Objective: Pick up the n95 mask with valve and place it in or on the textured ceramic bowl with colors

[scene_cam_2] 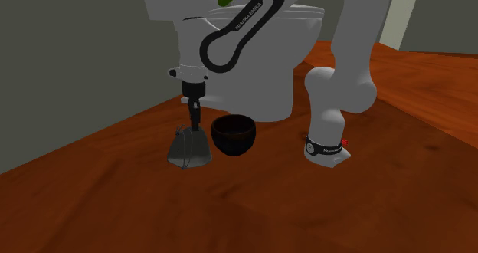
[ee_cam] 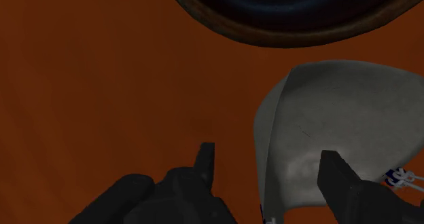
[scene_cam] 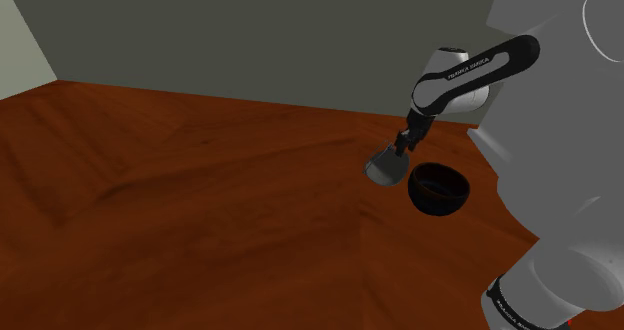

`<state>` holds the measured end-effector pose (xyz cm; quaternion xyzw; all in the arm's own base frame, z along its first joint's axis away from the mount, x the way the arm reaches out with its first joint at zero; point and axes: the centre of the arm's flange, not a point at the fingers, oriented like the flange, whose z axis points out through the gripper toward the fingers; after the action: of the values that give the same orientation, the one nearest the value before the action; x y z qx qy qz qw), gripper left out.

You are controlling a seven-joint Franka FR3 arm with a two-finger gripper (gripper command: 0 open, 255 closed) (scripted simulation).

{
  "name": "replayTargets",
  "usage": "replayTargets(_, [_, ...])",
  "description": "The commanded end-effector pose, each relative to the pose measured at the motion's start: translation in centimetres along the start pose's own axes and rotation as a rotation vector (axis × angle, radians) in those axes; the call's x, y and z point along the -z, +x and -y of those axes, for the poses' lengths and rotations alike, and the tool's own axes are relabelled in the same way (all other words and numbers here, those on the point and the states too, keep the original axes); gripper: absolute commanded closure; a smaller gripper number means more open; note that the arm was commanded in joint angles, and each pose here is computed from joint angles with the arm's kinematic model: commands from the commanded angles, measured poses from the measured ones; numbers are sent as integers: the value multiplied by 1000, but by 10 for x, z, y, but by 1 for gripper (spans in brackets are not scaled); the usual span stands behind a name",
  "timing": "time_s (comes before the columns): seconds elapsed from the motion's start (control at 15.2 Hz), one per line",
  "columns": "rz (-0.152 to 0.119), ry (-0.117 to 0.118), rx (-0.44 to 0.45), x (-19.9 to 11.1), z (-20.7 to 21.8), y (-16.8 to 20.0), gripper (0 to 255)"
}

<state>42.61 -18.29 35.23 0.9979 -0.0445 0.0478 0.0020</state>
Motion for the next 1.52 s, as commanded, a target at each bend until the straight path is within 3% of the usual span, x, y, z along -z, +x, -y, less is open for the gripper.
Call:
replayTargets(0.0, [0,0,0,0,0,0,255])
replayTargets(0.53, [0,0,0,0,0,0,255])
replayTargets(1.45, [0,0,0,74,0,7,255])
